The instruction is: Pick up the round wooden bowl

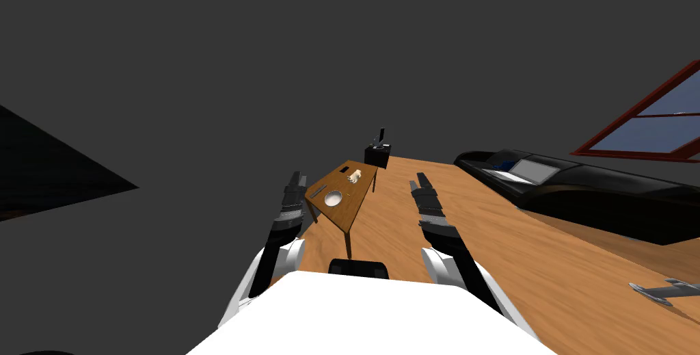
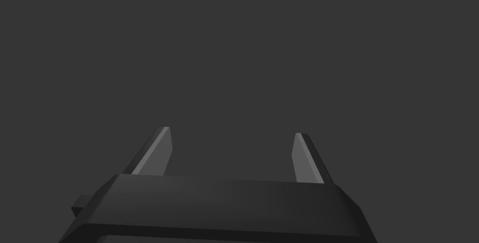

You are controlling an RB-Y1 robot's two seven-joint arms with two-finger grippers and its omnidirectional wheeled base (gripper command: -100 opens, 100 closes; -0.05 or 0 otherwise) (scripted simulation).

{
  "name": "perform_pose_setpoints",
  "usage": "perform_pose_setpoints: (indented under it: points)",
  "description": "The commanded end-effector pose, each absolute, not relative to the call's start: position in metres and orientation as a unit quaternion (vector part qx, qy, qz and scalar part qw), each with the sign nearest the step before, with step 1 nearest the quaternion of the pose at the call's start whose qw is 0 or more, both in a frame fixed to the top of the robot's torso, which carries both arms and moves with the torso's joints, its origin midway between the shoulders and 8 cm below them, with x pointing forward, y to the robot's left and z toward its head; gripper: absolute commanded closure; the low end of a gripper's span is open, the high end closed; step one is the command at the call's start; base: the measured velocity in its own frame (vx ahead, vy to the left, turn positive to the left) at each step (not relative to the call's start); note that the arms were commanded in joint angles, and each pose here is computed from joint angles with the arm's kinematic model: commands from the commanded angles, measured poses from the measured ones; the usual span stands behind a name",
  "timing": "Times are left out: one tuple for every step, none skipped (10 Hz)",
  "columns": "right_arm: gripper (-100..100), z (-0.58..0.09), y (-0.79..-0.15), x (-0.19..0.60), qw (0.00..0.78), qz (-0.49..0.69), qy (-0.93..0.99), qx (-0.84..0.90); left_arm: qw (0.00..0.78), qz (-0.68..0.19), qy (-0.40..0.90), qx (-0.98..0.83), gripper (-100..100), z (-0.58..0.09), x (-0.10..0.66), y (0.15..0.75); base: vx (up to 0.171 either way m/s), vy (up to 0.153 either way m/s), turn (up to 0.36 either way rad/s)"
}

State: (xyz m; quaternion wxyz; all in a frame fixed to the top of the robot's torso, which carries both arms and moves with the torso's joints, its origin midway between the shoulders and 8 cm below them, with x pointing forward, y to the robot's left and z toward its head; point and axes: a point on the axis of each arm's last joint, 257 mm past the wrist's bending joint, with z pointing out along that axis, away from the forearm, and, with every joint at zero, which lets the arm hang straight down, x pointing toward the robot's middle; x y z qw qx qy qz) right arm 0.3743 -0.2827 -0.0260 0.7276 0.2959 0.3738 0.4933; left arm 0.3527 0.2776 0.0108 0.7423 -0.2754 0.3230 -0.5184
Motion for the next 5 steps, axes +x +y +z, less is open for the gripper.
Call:
perform_pose_setpoints:
  points:
    - [0, -0.026, -0.283, 0.374, 0.728, 0.493, 0.374, 0.296, 0.731, -0.525, 0.340, -0.273, -100, 0.004, 0.361, 0.275, -0.021, -0.029, -0.005]
    - [0, -0.026, -0.283, 0.374, 0.728, 0.493, 0.374, 0.296, 0.723, -0.529, 0.348, -0.275, -100, -0.001, 0.366, 0.275, -0.035, -0.050, -0.003]
    - [0, -0.026, -0.283, 0.374, 0.728, 0.493, 0.374, 0.296, 0.715, -0.533, 0.355, -0.280, -100, -0.007, 0.372, 0.276, -0.049, -0.072, -0.004]
    - [0, -0.026, -0.283, 0.374, 0.728, 0.493, 0.374, 0.296, 0.705, -0.538, 0.363, -0.287, -100, -0.014, 0.379, 0.277, -0.060, -0.081, -0.007]
    - [0, -0.026, -0.283, 0.374, 0.728, 0.493, 0.374, 0.296, 0.694, -0.541, 0.370, -0.297, -100, -0.022, 0.388, 0.279, -0.055, -0.103, -0.009]
